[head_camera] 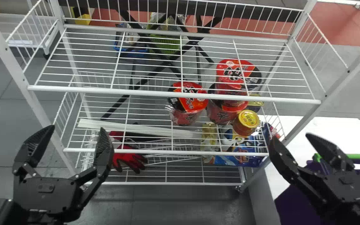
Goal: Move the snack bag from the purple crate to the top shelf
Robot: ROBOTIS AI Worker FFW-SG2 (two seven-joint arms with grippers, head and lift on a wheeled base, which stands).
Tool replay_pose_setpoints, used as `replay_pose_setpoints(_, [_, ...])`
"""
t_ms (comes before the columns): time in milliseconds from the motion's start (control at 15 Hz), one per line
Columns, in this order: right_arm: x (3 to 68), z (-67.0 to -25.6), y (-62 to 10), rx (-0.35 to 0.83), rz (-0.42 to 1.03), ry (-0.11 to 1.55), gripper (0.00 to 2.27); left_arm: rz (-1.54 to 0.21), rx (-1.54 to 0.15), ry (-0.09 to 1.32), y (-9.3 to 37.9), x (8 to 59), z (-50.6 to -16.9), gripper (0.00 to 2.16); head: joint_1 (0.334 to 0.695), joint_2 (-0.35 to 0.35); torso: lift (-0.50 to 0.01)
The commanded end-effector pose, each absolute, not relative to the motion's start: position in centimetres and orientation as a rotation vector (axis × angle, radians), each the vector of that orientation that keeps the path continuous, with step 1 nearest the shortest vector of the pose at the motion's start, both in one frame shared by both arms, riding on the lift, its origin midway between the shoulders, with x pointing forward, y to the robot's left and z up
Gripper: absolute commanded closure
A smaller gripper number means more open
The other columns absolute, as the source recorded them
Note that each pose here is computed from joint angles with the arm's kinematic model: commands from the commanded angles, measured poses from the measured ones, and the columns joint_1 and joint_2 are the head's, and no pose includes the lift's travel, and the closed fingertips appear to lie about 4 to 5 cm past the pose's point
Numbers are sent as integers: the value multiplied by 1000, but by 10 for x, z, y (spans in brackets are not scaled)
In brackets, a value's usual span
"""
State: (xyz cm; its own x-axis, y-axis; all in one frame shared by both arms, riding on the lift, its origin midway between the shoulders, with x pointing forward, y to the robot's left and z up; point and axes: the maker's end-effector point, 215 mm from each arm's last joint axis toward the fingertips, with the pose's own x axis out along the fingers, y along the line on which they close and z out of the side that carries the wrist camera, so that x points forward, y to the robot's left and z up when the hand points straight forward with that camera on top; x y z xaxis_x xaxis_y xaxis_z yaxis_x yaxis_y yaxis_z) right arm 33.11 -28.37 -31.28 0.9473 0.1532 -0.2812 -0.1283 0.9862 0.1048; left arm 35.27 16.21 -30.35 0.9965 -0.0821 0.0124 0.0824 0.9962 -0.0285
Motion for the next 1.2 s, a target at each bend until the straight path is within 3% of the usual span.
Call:
replay_pose_setpoints(0, [306,-332,-338,79,44,491,188,-86,-30,-4,160,354,-312,110,695,-190,-456])
replay_pose_setpoints(133, [279,-344,-386,176,-17,658,188,-93,-33,-4,156,353,-314,110,695,-282,-456])
replay_pose_setpoints(267, [260,-332,-430,313,-111,693,188,-98,-32,-8,155,354,-314,110,695,-350,-456])
replay_pose_setpoints(400, [245,-293,-483,441,-200,563,188,-121,-22,-18,149,356,-311,110,695,-350,-456])
replay_pose_setpoints(600, [242,-264,-550,409,-229,527,191,-124,-22,-13,148,356,-314,110,695,-350,-456])
replay_pose_setpoints(1133, [204,-325,-619,565,-171,787,289,-164,-8,5,128,356,-321,110,695,-350,-456])
